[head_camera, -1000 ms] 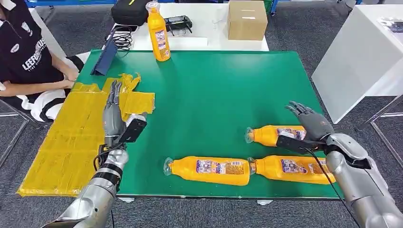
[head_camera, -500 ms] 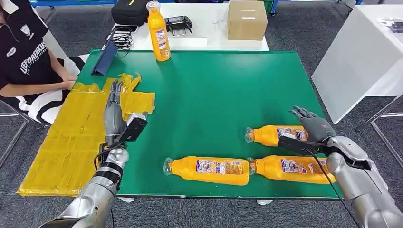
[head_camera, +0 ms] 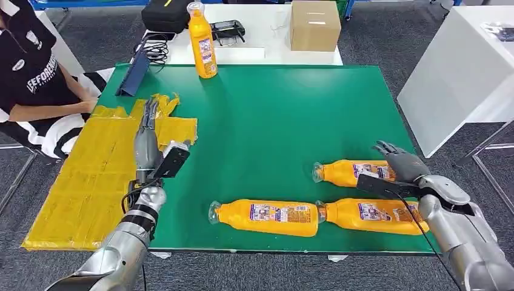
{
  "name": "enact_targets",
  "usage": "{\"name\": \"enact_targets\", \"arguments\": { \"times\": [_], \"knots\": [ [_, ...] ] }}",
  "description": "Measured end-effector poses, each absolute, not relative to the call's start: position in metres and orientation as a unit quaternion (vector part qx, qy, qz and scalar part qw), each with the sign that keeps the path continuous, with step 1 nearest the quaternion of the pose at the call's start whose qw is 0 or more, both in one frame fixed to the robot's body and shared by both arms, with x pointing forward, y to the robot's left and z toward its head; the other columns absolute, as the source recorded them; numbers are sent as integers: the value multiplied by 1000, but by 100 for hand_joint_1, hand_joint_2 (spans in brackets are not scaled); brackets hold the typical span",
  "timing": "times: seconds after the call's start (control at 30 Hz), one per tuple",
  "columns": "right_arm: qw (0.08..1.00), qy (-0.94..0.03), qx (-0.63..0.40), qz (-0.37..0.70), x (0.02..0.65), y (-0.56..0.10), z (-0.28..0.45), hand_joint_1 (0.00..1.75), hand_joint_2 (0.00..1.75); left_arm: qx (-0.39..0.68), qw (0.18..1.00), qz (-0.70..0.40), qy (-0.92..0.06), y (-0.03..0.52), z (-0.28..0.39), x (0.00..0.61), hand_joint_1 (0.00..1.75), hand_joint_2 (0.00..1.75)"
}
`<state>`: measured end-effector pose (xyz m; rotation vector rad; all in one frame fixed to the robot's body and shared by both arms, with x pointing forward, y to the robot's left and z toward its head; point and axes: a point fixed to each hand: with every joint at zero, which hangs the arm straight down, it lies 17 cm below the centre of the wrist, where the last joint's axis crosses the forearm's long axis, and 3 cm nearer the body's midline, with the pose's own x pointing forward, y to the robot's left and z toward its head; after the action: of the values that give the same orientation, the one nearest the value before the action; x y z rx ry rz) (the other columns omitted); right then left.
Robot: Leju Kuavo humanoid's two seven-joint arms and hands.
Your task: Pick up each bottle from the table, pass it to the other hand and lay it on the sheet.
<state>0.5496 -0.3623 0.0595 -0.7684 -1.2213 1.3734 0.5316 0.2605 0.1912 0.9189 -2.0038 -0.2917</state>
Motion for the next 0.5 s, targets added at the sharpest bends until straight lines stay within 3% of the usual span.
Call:
{"name": "enact_targets", "arguments": {
  "times": [0.5],
  "knots": [
    [571,-471,-318,592,545,-370,31,2,175,359,449,-116,-810,254,190,535,0,175]
  ]
}}
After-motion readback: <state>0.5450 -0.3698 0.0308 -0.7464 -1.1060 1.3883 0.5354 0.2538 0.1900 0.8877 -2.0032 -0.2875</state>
